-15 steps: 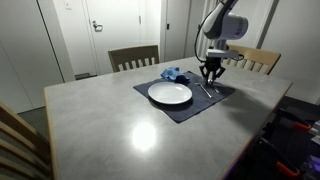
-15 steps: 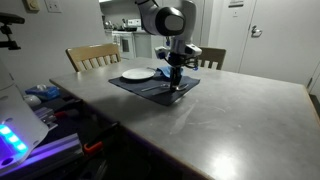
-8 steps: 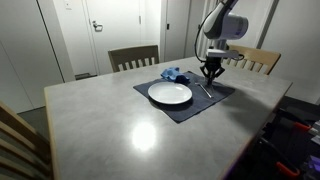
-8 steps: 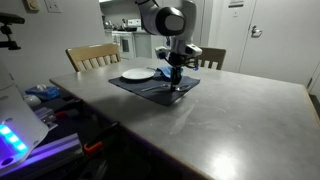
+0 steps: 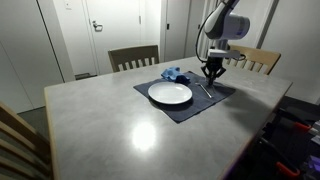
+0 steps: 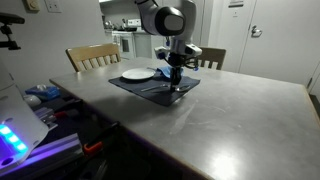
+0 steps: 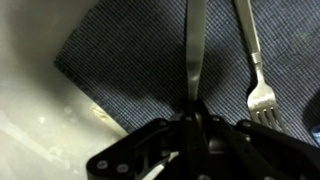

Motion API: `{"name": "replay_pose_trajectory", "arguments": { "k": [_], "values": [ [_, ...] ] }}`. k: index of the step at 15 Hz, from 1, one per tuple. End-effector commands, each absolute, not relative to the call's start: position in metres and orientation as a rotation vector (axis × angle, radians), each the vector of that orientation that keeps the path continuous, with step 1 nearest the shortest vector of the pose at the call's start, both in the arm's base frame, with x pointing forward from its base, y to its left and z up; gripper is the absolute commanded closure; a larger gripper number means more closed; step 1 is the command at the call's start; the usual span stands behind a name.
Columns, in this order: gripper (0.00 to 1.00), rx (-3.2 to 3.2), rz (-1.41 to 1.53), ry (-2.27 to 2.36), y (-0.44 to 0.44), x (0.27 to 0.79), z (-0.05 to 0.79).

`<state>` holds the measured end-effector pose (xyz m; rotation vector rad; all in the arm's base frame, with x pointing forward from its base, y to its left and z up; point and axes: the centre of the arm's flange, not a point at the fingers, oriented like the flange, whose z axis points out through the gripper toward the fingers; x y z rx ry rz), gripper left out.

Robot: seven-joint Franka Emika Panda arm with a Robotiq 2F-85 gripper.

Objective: Place the spoon on the white plate

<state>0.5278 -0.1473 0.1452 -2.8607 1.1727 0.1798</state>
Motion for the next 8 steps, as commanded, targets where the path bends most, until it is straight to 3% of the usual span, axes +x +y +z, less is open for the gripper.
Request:
{"name": "replay_pose_trajectory", "arguments": {
  "k": [1,8],
  "values": [
    [0.98,-2.899,0.187,1.037,-0.157,0.508,0.156],
    [0.98,-3.000,0.163,0.801,-0.154,0.500,0.186]
  ]
}}
